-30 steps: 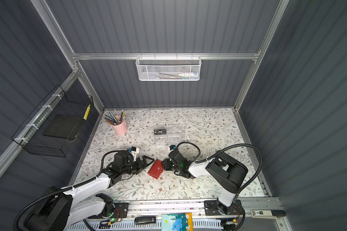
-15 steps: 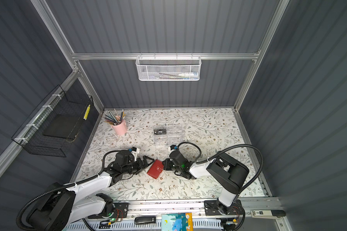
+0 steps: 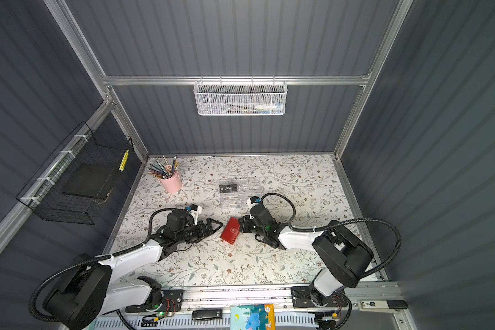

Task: Take the credit cards out of the card holder
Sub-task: Pick up the card holder from the center of the table, then pass the card holder.

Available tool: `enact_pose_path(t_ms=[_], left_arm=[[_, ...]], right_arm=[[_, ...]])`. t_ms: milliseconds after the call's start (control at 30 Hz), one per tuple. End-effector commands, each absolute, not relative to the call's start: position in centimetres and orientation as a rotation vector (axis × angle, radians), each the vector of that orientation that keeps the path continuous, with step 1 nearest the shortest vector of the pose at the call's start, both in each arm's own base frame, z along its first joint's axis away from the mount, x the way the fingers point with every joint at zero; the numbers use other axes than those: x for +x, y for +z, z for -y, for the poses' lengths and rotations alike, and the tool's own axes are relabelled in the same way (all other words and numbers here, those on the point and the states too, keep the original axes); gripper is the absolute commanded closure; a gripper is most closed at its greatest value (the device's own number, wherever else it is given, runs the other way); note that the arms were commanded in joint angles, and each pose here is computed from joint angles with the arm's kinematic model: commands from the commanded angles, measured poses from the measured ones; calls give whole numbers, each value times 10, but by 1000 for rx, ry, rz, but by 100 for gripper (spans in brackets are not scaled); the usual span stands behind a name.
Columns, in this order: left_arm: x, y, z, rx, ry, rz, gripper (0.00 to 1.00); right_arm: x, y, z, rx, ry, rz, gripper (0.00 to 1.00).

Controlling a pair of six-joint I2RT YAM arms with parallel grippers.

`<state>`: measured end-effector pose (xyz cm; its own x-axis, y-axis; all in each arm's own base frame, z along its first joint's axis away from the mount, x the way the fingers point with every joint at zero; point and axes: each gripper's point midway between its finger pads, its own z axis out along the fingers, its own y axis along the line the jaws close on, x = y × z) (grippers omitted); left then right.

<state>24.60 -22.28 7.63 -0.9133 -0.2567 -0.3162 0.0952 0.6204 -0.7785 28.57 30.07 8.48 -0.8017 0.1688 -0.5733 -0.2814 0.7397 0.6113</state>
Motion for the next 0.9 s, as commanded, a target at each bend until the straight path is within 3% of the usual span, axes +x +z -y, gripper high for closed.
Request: enact_pose_path(t_ms=[0,433,867], left_arm=[[254,92,241,-18,-1298,-2375,0],[280,110,278,104,-1517,-2179,0],[276,115,295,179,-1661,-2015,1]], right_arm=[[293,109,-305,-142,996,-2252,100],[301,143,-303,-213,1112,-2167,100],[304,153,-300,-203,1193,-2149,100]])
